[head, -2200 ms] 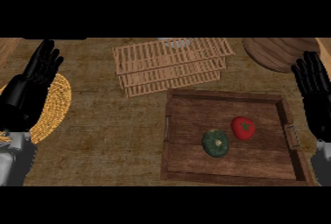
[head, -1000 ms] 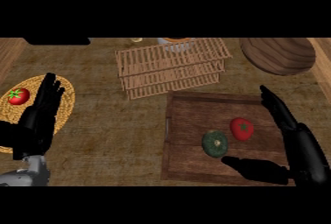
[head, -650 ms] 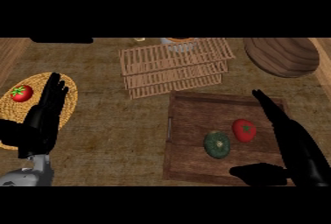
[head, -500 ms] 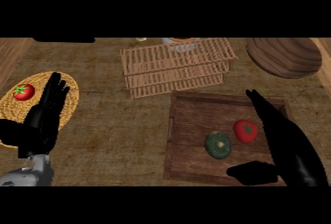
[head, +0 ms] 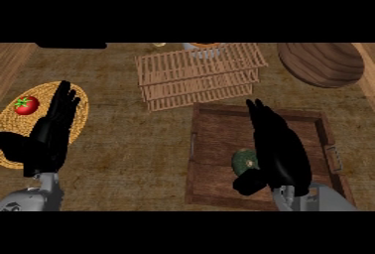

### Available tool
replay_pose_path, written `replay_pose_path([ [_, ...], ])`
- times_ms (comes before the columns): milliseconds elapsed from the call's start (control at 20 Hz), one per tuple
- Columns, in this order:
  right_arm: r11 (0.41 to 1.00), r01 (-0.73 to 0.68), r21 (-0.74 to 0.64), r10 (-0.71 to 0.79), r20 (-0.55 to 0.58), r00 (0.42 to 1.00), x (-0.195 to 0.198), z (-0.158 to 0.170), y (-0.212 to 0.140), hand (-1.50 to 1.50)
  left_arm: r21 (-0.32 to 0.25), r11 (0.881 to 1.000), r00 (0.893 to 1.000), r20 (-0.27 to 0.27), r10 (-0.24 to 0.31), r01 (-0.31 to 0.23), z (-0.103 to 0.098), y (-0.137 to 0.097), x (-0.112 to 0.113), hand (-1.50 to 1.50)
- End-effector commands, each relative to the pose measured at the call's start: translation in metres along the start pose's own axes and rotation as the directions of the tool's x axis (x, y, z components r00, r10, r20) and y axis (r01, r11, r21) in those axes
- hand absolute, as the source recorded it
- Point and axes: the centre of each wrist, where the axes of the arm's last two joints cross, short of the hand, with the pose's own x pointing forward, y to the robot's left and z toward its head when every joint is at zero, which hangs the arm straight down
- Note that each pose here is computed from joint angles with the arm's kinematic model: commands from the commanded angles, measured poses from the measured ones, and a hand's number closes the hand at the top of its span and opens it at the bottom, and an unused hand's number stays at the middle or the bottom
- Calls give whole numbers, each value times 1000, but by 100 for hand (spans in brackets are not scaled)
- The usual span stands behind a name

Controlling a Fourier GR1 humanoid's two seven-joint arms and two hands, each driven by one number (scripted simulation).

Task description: Pick the squash from the tray and place it in the tiered shelf

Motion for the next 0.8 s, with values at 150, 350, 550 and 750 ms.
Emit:
replay_pose_path([
  [150,973,-210,96,230,-301,925,5,-12,30,-150,21,1000,1000,1,0,0,-3,5,-7,0],
  [350,984,-165,63,176,-301,937,21,-10,28,-150,16,1000,1000,2,4,-4,4,3,-2,0],
  [550,986,-153,74,168,-309,936,1,-17,34,-150,10,1000,1000,-8,5,-5,0,0,9,0],
  [750,987,-137,88,158,-310,937,-3,-14,49,-150,19,1000,1000,-2,9,-9,26,9,-11,0],
])
